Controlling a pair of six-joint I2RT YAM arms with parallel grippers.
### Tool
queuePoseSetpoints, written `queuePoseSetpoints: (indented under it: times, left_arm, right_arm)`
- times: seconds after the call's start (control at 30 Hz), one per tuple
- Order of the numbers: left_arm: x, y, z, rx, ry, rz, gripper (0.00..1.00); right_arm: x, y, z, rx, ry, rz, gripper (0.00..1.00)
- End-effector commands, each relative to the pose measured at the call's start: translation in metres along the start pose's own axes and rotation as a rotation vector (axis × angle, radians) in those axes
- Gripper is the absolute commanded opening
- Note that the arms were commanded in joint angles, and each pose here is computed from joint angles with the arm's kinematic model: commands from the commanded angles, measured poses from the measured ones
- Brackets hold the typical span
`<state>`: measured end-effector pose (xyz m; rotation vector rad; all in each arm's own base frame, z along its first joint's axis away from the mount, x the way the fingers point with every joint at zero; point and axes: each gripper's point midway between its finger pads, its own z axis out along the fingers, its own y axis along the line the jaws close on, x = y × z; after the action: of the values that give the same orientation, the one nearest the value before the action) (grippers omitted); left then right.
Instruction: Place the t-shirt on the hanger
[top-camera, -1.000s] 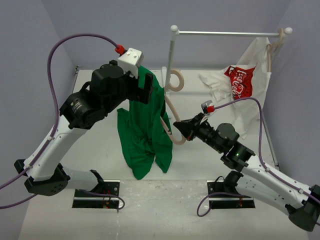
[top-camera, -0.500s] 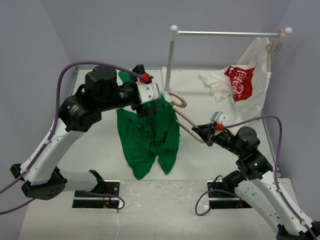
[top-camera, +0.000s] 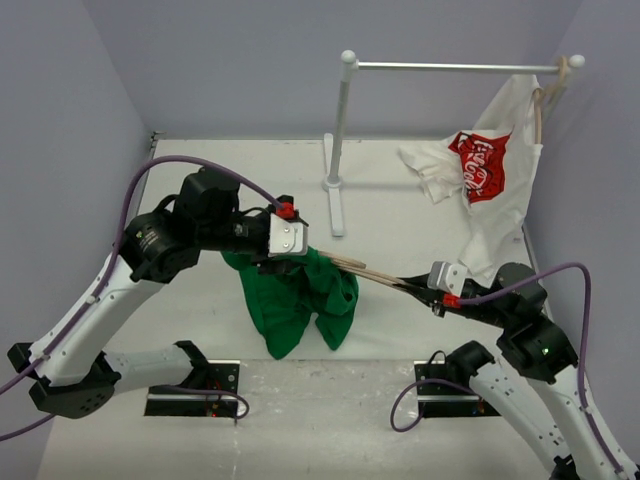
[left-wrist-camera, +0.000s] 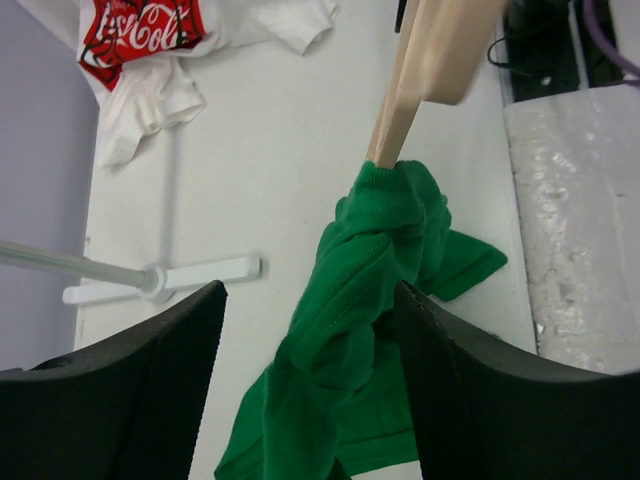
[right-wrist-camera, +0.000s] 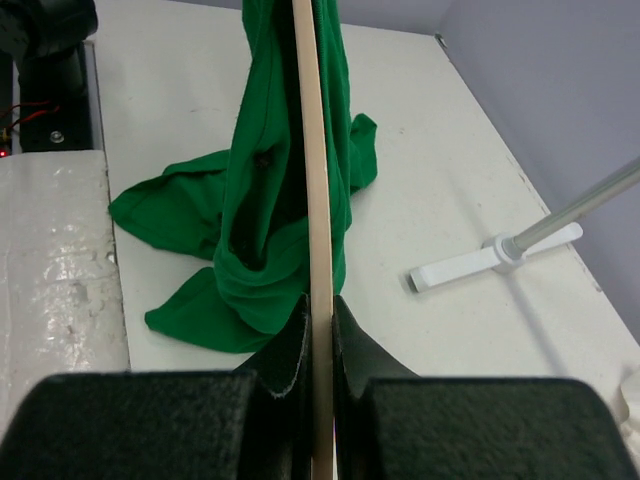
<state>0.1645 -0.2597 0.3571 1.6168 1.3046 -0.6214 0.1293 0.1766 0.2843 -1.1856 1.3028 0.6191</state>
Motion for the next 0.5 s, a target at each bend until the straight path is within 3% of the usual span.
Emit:
queuePoseSetpoints:
  times: [0.0, 0.13, 0.23, 0.37, 0.47]
  left_arm:
    - [-0.019, -0.020, -0.009, 0.079, -0.093, 0.008, 0.58]
    - [-0.008, -0.017, 0.001, 0.083, -0.053, -0.035, 0.42]
    - [0.006, -0.012, 0.010, 0.065, -0.006, -0.071, 0.40]
    - [0.013, -0.012, 0.018, 0.078, 0.011, -0.090, 0.47]
    - [0.016, -0.012, 0.023, 0.088, 0.020, -0.098, 0.37]
  right_arm:
    - [-0.033, 0.009, -0.013, -0.048, -0.083, -0.101, 0.00]
    - [-0.040, 0.012, -0.014, -0.080, -0.084, -0.102, 0.00]
    - [-0.043, 0.015, -0.014, -0.105, -0.086, -0.105, 0.00]
    - [-0.045, 0.014, -0.012, -0.125, -0.077, -0.100, 0.00]
    - [-0.046, 0.013, -0.010, -0.130, -0.072, -0.101, 0.00]
